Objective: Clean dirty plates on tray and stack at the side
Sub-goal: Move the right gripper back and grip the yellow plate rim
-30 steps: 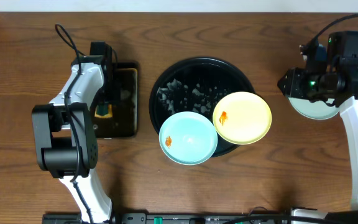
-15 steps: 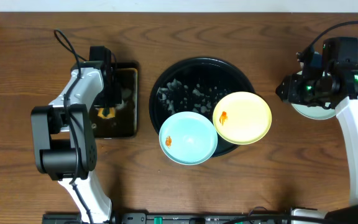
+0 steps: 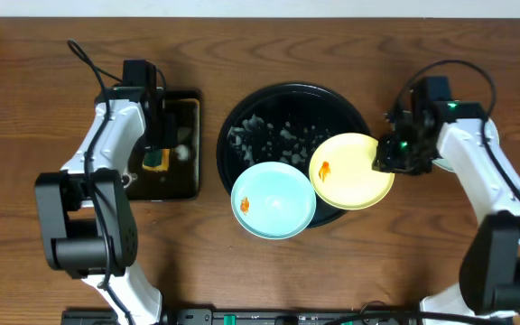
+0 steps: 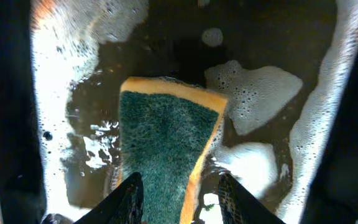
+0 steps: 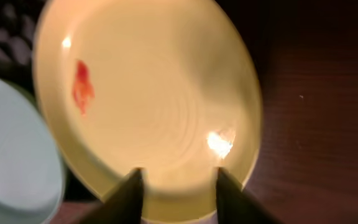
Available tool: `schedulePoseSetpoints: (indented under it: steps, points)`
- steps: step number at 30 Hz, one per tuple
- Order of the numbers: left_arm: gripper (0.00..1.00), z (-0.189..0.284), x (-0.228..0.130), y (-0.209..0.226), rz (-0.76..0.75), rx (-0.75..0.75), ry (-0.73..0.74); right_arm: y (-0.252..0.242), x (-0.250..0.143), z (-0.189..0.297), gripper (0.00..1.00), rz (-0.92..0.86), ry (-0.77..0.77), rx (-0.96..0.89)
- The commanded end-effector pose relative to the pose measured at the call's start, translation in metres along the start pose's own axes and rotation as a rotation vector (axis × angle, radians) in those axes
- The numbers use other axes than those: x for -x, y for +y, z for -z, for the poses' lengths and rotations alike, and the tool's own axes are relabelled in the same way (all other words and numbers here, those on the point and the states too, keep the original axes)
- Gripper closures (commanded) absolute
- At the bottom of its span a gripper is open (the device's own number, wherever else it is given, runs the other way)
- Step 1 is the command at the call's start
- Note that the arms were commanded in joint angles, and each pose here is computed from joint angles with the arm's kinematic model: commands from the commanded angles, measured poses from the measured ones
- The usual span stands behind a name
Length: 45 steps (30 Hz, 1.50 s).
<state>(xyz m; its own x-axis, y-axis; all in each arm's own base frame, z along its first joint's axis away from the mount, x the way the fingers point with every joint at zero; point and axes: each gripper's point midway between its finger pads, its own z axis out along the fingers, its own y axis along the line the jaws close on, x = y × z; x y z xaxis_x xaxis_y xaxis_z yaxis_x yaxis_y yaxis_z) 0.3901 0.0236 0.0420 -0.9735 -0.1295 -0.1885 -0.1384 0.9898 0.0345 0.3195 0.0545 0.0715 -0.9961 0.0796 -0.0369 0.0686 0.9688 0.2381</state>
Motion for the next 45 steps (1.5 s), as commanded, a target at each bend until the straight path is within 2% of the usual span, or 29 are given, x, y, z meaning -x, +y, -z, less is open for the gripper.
schedulePoseSetpoints:
  steps: [1, 4, 9, 12, 17, 20, 26, 29, 39, 45]
  points:
    - [0.59, -0.018, -0.013, -0.002, 0.001, -0.008, 0.063, -0.014, -0.001, -0.014, 0.75, -0.047, 0.026, -0.094]
    - [0.59, -0.020, -0.014, -0.003, 0.000, -0.007, 0.069, -0.024, -0.003, -0.020, 0.67, -0.066, 0.042, -0.148]
    - [0.59, -0.020, -0.013, -0.003, 0.000, -0.008, 0.065, -0.005, 0.001, -0.014, 0.68, 0.035, 0.021, -0.043]
    - [0.59, -0.020, -0.012, -0.003, 0.000, -0.008, 0.062, 0.002, 0.006, 0.014, 0.68, 0.040, -0.048, -0.027]
    - [0.59, -0.021, -0.010, -0.003, 0.001, -0.009, 0.056, -0.031, 0.005, 0.040, 0.62, -0.067, -0.118, -0.186]
    - [0.59, -0.021, -0.010, -0.003, 0.001, -0.009, 0.055, -0.042, 0.001, 0.033, 0.66, -0.093, -0.096, -0.202]
    - [0.59, -0.021, -0.010, -0.003, 0.001, -0.009, 0.054, -0.047, -0.005, 0.000, 0.64, -0.115, -0.038, -0.149]
    - [0.59, -0.021, -0.010, -0.003, 0.001, -0.009, 0.054, -0.037, -0.004, -0.012, 0.67, -0.089, -0.026, -0.079]
    - [0.59, -0.021, -0.011, -0.003, 0.000, -0.008, 0.058, -0.036, -0.001, -0.031, 0.99, -0.102, -0.041, -0.070]
    - [0.59, -0.021, -0.011, -0.003, 0.000, -0.008, 0.059, -0.035, 0.016, -0.030, 0.99, -0.157, -0.111, -0.058]
